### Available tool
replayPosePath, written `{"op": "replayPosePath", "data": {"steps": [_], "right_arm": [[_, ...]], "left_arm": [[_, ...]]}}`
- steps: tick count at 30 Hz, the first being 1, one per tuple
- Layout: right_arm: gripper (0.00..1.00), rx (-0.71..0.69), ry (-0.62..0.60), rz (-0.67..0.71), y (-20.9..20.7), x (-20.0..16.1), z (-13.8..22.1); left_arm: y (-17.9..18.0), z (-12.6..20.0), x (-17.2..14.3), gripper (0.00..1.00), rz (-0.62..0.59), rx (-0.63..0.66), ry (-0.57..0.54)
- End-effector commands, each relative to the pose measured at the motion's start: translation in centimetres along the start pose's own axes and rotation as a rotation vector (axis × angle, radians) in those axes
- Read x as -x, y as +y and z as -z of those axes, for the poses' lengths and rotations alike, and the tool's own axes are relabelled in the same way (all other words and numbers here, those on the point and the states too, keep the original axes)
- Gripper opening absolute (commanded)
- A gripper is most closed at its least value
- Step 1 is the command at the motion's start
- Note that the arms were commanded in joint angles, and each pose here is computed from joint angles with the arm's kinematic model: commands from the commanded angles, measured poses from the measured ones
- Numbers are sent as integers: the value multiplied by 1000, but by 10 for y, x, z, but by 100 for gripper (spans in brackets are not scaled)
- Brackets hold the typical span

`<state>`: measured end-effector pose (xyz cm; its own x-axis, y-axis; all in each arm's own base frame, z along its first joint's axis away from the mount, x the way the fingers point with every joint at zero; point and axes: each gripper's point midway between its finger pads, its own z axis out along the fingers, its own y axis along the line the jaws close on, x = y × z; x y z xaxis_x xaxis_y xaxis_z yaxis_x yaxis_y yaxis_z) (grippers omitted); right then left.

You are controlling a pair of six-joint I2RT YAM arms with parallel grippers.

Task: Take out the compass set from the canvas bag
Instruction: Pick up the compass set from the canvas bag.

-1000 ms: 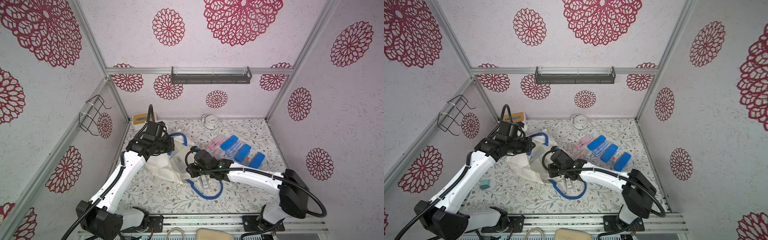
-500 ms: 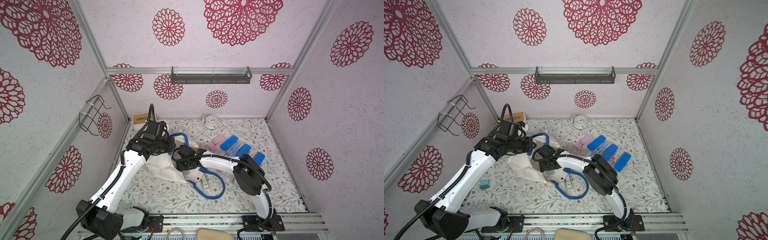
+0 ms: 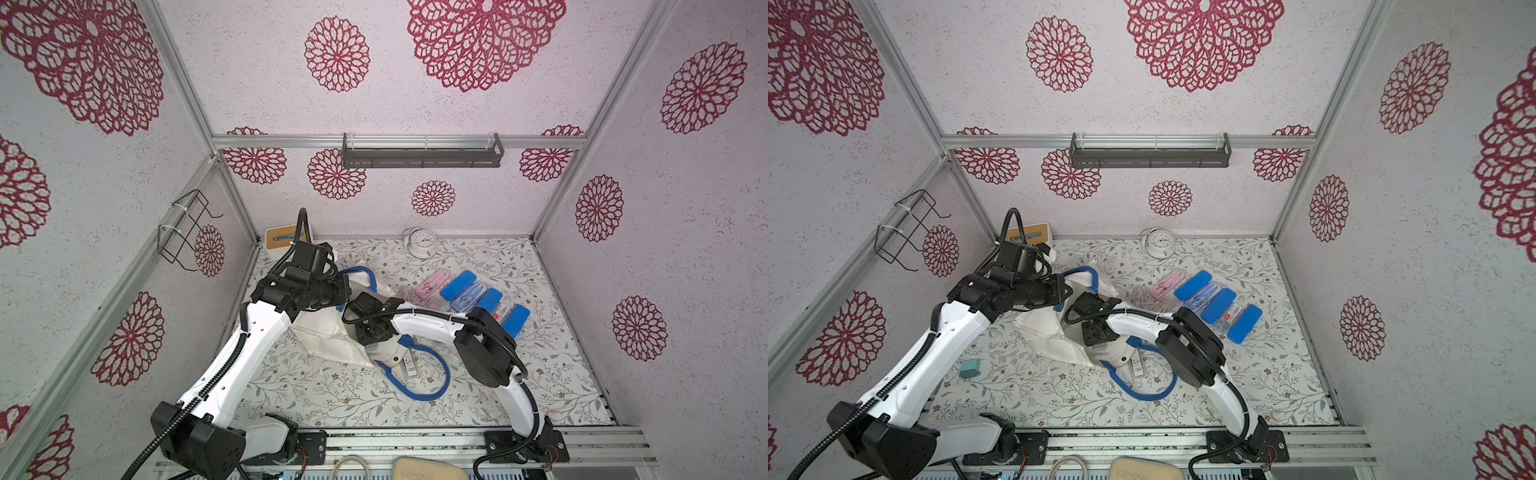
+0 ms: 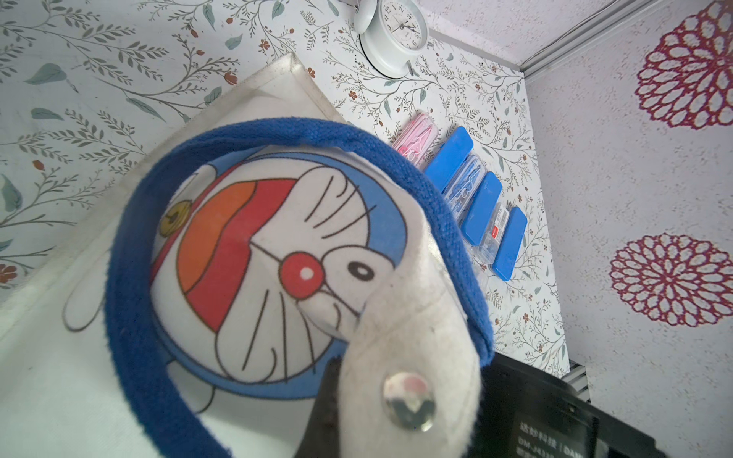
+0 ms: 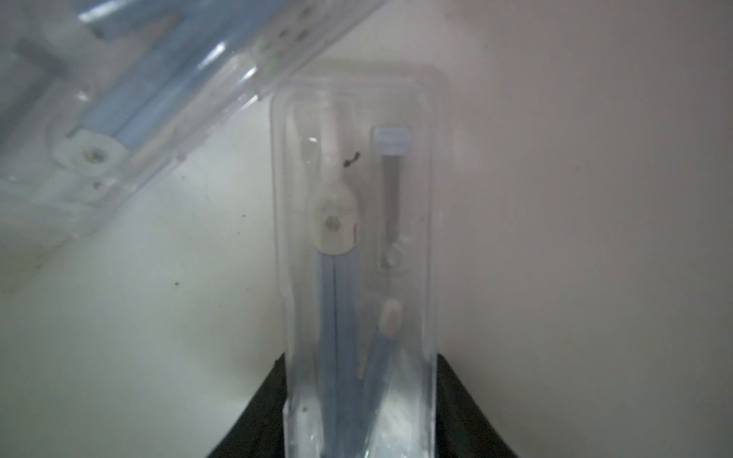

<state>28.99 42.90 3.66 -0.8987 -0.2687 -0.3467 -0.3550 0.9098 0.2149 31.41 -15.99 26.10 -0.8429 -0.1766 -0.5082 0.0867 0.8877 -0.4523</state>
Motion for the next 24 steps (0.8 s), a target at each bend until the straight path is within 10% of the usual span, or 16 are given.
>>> {"op": "replayPosePath", "data": {"steps": [1,12,24], "right_arm": [[35,-59,-3,-14,-18,-6,12],[25,268,-234,11,18,19,167],[27,367,-460,-93,-66,0,283]], "left_arm": [[-12,19,10,0,-15,-45,-71],[21,12,21,0,82,68,-82],[82,7,38,0,284,11,-55]]}}
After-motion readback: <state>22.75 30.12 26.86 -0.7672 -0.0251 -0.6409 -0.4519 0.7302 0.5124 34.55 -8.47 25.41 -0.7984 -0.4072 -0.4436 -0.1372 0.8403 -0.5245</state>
